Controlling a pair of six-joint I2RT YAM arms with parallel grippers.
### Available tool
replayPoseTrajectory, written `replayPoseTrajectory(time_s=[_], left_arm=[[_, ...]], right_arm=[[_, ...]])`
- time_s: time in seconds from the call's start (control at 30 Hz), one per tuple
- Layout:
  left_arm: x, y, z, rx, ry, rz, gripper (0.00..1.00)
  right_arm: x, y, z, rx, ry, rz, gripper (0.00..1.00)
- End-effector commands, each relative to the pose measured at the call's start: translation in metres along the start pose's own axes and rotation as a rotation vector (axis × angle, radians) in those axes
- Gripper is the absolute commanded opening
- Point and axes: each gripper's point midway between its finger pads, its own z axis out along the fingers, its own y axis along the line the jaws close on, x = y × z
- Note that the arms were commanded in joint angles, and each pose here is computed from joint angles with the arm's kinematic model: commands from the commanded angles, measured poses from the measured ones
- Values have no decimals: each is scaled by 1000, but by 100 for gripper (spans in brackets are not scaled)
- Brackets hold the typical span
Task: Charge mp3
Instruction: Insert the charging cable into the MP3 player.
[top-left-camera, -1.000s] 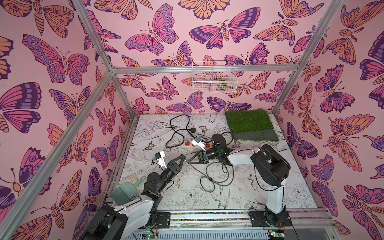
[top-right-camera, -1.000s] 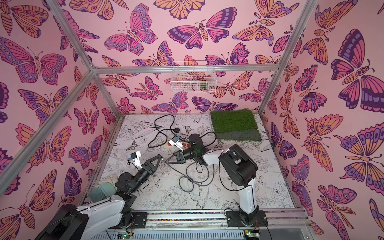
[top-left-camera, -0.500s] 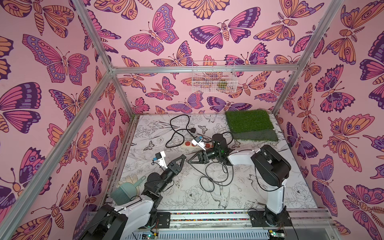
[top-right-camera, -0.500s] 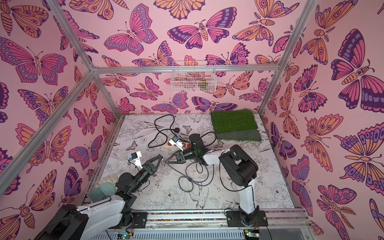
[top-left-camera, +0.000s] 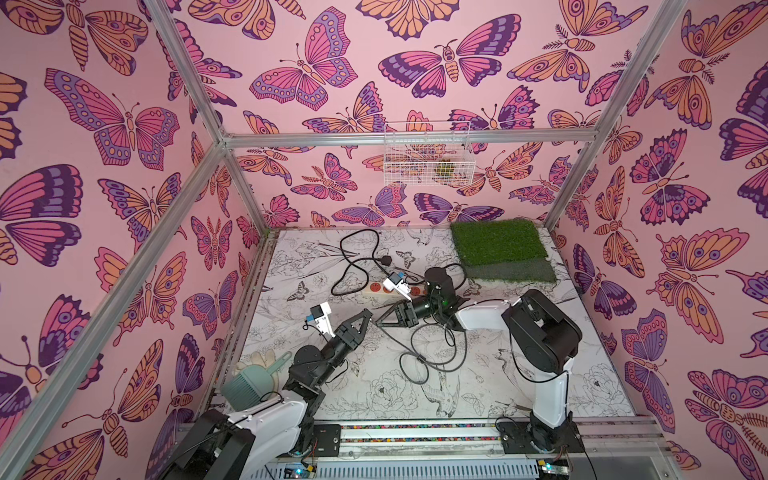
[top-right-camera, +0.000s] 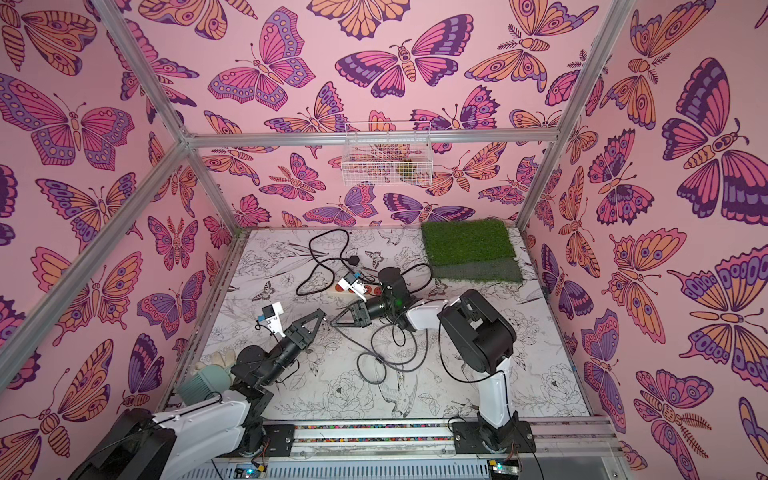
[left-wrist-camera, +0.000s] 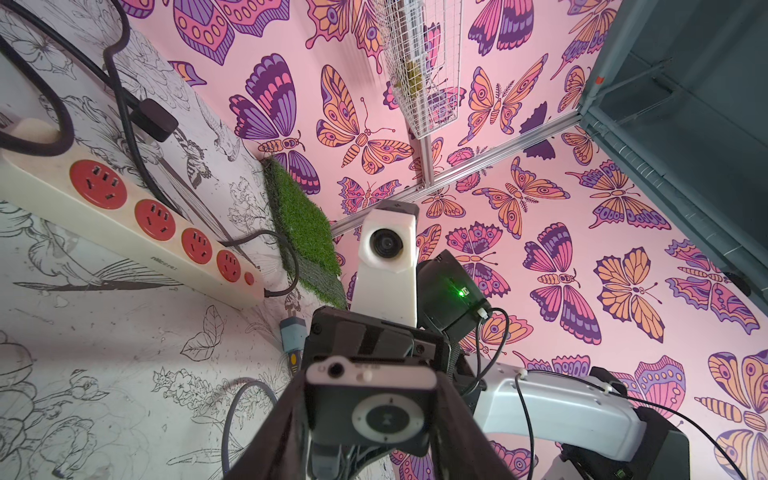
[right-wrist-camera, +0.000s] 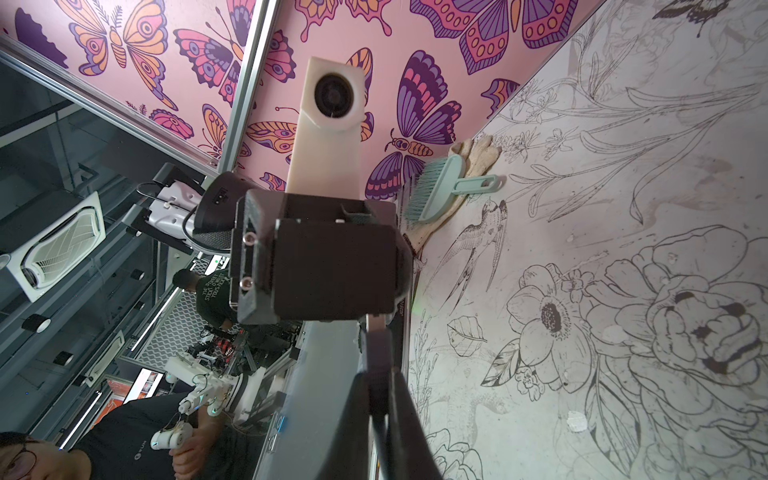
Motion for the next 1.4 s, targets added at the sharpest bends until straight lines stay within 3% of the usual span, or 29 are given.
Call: replayPoseTrajectory(time_s=[0.0, 0.6, 1.37], left_arm=[[12, 11, -13, -14, 27, 18, 0], [11, 10, -13, -11, 21, 19, 0], [20, 8, -13, -6, 54, 23, 0]], right_arm=[[-17, 18, -5, -19, -26, -76, 0], [-16, 27, -7, -38, -29, -90, 0], [-39, 29, -5, -61, -80, -96, 0]])
